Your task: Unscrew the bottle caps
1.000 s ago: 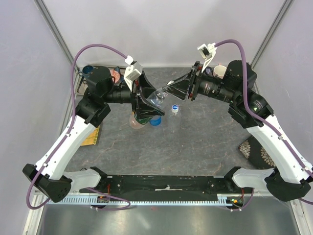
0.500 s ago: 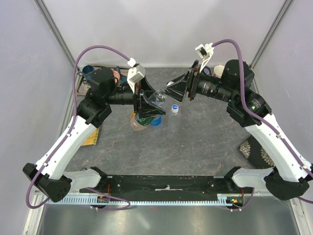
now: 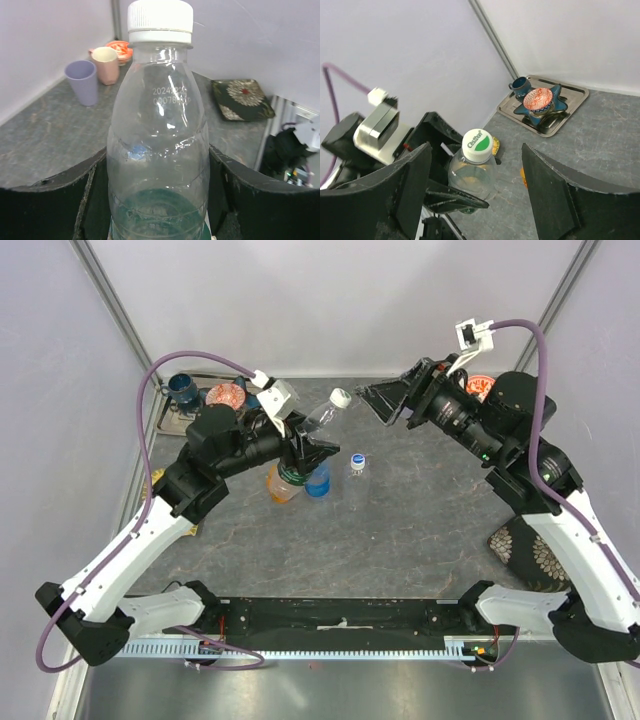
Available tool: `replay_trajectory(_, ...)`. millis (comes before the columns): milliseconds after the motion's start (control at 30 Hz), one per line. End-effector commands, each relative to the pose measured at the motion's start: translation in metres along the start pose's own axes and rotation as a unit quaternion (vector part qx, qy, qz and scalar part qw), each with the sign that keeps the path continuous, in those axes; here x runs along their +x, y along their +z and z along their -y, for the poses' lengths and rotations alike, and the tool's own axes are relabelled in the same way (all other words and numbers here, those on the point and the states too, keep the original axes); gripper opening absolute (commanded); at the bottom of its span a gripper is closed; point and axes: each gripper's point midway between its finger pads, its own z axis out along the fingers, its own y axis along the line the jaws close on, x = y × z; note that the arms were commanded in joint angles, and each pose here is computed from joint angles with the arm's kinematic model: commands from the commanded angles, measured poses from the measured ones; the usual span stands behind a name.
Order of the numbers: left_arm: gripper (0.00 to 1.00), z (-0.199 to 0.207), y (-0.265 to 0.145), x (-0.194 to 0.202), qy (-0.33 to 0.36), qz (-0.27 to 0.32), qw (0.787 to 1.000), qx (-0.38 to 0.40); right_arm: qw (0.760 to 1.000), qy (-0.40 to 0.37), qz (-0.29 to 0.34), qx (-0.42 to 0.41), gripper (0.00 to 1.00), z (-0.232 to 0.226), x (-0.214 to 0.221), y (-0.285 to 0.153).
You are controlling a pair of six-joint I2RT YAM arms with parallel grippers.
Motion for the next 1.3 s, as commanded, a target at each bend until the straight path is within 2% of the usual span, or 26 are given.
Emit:
replay_trajectory(0,0.26,-0.028,-0.008,-0.031,0.079,0.059,0.988,-0.116,0.998,0.043,0.021,0.034,0.78,0.01,-0.007,0.016)
replay_trajectory(133,0.24,-0.034,-0.011,-0.036,0.102,0.065,0.98,-0.158,0.998,0.057,0.016,0.03,0.76,0.01,-0.004,0.027)
replay_trajectory(533,0.22,-0.028,0.002,-0.023,0.12,0.041,0.978,-0.167,0.997,0.073,0.026,0.004,0.75,-0.001,-0.006,0.046)
replay_trajectory(700,0.21,-0.03,0.005,-0.021,0.119,0.035,0.978,-0.169,0.997,0.071,0.013,0.003,0.74,-0.002,0.004,0.053)
replay_trajectory(1267,0.21,-0.029,0.006,-0.019,0.117,0.035,0.978,-0.167,0.997,0.067,-0.017,0.021,0.49,0.012,0.031,0.065)
